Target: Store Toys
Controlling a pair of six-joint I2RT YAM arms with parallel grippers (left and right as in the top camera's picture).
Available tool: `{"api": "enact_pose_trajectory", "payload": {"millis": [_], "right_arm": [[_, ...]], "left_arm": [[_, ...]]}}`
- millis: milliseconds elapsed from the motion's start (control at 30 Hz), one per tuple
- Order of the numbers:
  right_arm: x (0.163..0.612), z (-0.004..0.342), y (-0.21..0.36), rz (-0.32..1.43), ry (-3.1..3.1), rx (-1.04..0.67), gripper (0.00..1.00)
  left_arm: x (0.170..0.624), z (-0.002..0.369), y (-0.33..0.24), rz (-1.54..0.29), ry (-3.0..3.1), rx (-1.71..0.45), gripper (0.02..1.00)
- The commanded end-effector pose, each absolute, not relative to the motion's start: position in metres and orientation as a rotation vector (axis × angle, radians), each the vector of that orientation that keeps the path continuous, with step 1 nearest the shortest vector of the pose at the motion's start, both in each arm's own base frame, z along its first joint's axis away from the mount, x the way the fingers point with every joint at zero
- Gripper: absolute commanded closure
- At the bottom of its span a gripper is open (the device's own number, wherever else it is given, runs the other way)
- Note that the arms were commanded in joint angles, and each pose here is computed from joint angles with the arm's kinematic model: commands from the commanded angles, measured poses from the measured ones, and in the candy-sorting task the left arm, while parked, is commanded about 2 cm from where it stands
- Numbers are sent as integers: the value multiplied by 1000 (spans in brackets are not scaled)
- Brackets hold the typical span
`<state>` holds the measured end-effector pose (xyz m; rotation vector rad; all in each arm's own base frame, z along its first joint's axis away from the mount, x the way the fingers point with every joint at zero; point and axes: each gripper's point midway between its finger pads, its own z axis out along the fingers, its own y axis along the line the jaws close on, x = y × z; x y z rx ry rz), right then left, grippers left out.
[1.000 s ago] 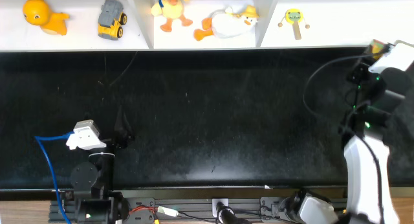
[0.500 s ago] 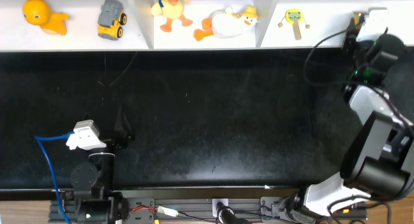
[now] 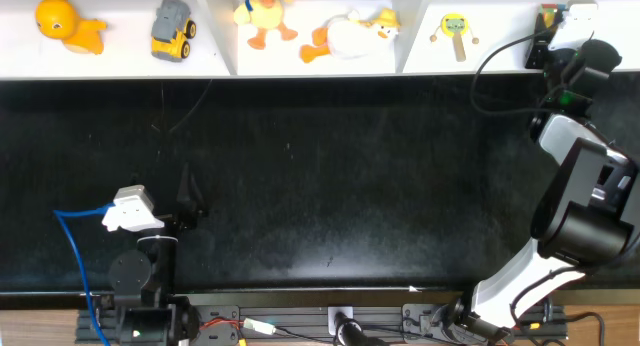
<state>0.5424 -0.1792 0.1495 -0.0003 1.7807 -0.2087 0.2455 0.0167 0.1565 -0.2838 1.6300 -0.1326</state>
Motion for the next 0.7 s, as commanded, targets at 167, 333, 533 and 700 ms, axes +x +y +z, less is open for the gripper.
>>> {"api": "enact_pose_trajectory", "payload": {"millis": [167, 333, 533, 700], "right_arm": [[544, 138, -171, -8, 1824, 145, 748], [532, 129, -175, -2, 1912, 241, 435], [510, 134, -178, -100, 2025, 229, 130], [501, 148, -176, -108, 2042, 237, 1]], "left_arm": [[245, 157, 18, -139, 1618, -304, 20], [245, 157, 18, -139, 1618, -304, 23], [245, 157, 18, -139, 1618, -304, 20], [245, 157, 18, -139, 1618, -305, 20]]}}
